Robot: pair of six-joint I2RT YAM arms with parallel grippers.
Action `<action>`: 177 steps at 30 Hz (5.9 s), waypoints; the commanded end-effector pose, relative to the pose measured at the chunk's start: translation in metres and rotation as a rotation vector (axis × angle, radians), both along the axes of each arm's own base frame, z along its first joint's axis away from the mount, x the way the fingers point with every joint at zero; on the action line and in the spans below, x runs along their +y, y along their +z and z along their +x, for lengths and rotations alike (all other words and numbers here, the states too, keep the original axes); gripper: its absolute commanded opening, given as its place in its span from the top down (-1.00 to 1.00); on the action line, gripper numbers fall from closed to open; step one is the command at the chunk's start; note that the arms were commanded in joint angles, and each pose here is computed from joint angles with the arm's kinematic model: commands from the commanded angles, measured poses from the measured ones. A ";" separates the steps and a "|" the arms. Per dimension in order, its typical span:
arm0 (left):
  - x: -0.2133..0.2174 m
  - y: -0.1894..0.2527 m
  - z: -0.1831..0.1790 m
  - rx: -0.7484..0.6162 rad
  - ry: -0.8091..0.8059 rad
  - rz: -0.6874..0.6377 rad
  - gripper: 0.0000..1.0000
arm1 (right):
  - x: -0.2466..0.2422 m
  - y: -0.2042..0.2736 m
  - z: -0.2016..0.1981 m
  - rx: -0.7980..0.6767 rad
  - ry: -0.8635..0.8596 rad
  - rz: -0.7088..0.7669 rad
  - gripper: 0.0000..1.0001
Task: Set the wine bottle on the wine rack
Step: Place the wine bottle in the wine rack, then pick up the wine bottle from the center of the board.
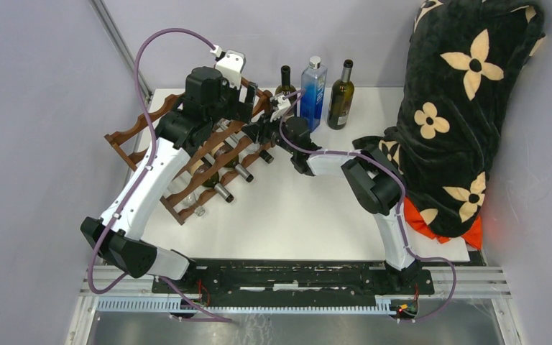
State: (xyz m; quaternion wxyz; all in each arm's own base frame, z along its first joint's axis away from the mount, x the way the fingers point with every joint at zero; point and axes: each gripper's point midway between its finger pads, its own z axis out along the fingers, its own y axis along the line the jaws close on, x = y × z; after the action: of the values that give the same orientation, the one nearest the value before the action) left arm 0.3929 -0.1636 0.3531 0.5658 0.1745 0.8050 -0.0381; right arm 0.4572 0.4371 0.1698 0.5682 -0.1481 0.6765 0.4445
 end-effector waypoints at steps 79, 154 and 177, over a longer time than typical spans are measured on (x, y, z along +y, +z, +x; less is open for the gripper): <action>-0.043 0.081 -0.037 -0.164 -0.198 -0.489 -1.00 | -0.157 0.090 -0.072 -0.564 0.342 -0.488 -0.96; -0.063 0.055 -0.068 -0.069 -0.305 -0.697 -0.95 | -0.366 0.180 0.110 -0.408 -0.453 -0.494 1.00; -0.188 -0.053 -0.081 -0.199 -0.730 -0.304 -1.00 | -0.325 0.188 -0.083 -0.025 -0.203 0.199 1.00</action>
State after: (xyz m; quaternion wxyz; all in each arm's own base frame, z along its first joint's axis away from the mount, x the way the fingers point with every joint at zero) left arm 0.2930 -0.3468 0.3016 0.5583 0.3461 0.6535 -0.3762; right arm 0.4064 0.0944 0.3258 0.6315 -0.0358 0.6806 0.3697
